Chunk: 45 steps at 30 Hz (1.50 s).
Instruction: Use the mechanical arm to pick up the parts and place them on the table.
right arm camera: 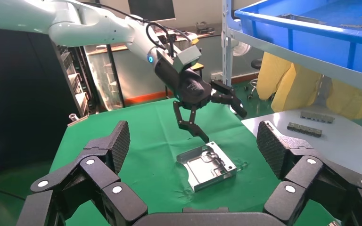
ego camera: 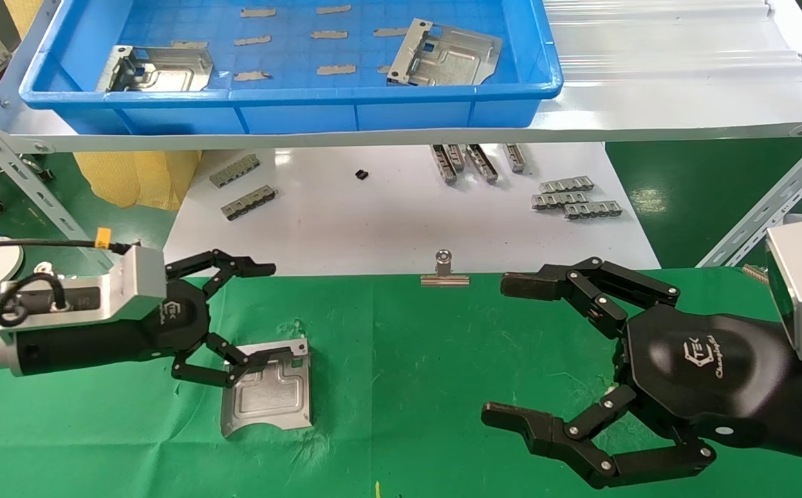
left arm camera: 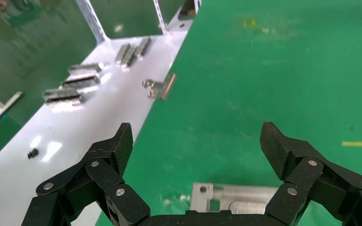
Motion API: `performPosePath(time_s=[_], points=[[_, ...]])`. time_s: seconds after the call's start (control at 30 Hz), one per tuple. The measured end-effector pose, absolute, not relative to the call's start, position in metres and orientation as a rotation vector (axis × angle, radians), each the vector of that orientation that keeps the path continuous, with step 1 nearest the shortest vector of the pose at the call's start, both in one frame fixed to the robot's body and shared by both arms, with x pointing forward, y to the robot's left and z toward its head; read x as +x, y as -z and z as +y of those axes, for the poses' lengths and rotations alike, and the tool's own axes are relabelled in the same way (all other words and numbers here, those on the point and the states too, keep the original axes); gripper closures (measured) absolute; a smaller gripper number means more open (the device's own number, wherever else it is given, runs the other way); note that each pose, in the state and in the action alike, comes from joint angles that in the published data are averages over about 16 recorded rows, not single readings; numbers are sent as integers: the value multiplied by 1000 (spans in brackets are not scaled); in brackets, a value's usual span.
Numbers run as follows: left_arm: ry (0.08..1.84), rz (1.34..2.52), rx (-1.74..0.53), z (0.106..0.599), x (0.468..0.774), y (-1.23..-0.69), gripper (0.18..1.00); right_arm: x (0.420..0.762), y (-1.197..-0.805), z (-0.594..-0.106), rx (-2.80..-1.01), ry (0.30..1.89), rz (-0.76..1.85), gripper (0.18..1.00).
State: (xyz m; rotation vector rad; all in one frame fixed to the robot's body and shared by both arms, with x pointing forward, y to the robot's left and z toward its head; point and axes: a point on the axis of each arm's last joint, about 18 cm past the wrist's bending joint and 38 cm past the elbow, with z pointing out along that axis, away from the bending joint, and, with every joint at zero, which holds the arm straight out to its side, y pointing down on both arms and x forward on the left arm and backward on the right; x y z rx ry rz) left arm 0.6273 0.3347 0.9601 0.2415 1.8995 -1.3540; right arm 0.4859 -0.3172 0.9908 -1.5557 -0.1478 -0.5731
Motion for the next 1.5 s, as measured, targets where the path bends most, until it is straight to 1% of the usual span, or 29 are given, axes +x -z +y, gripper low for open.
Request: performPosePath(time_s=[0.23,0.8,1.13,1.5], points=[[1433,1874,231,332,614,-965,192,486,-991,-317,-1556,573,-148,179],[1606,1844,229,324,569,-979,183,486,-991,-317,-1556,573,-148,179],[1694,1856,243,316,534,-986,183,486,-991,-317,-1556,573,-148,179],[1774,1900,269,305,491,-991,183,486,-991,-317,-1556,573,-148,179]])
